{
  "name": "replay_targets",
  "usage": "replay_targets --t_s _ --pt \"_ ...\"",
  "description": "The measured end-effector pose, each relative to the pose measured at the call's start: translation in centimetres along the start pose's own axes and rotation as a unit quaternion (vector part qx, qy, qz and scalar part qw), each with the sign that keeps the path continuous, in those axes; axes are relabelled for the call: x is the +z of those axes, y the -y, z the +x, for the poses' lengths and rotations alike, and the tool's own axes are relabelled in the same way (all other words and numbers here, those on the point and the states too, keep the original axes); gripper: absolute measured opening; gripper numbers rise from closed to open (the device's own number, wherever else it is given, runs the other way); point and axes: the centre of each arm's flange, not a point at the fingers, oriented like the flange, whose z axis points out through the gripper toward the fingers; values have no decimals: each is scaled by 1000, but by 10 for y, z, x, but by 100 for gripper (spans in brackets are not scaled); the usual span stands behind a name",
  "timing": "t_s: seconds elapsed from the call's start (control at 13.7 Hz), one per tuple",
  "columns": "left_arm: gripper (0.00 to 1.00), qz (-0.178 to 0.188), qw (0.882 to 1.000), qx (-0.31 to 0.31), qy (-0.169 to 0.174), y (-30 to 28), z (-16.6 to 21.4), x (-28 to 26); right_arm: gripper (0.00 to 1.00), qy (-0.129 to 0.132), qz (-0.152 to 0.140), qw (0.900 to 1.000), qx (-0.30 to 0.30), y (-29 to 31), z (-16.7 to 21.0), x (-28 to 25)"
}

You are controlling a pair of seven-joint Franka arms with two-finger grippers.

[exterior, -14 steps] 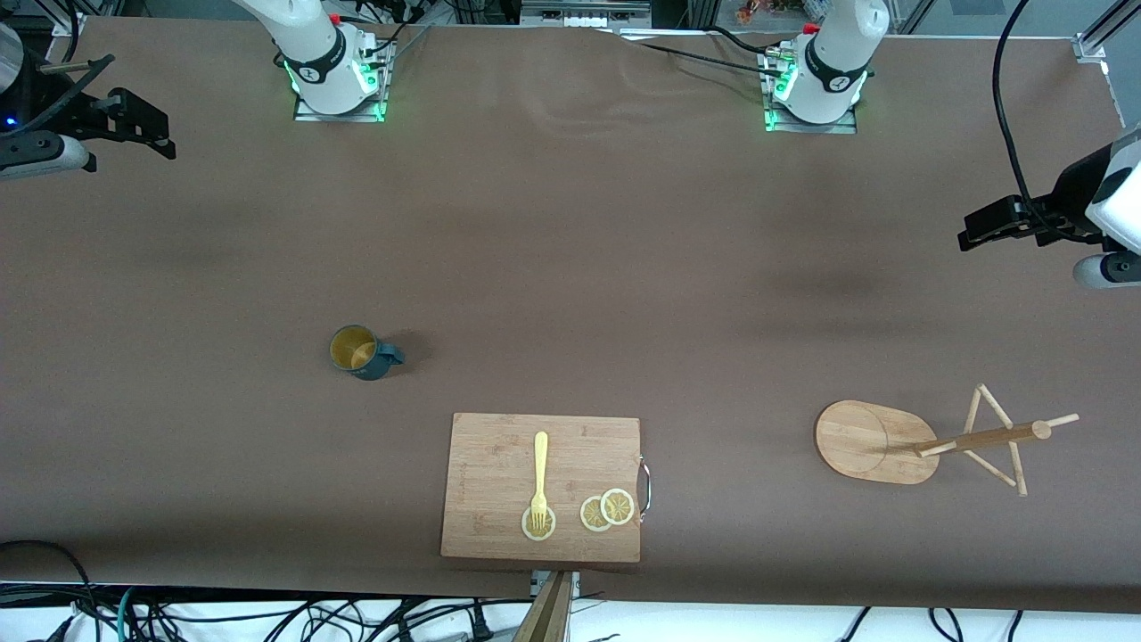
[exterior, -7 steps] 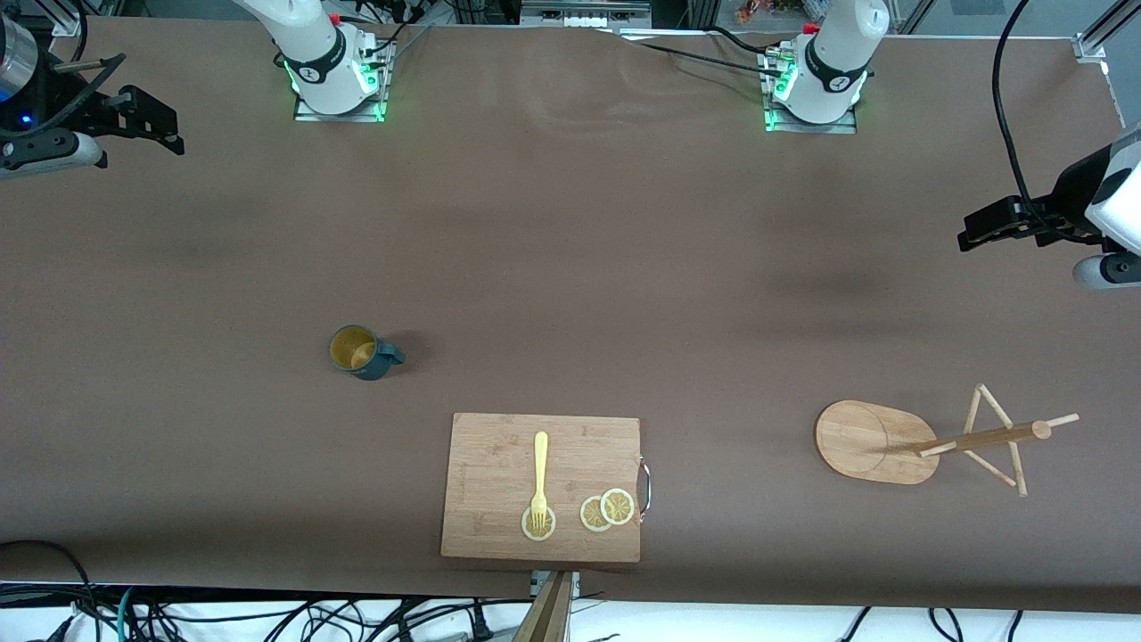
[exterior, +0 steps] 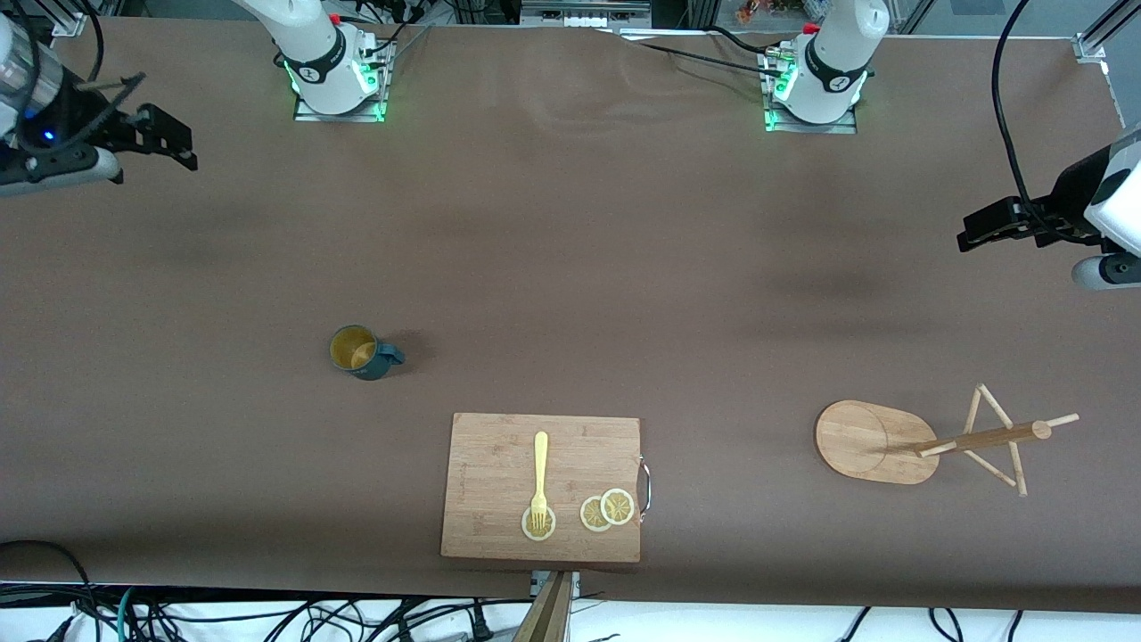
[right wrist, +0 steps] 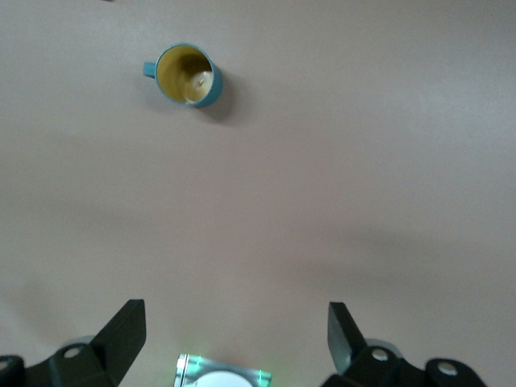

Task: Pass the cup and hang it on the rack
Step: 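Reach the right gripper down and grasp the teal mug's rim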

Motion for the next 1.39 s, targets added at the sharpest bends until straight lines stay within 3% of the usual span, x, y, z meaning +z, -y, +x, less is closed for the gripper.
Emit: replay_targets --t_s 0.37,0.66,0.88,1.39 --pt "100 0 1000 1 0 -1 0 0 100 -8 -11 1000 -2 0 47 81" --pt "100 0 1000 1 0 -1 0 0 100 -29 13 999 5 15 100 162" --pt "100 0 1000 1 0 -1 0 0 100 -24 5 1000 0 26 134 215" --pt "100 0 1000 1 0 -1 1 0 96 -33 -6 999 9 36 190 250"
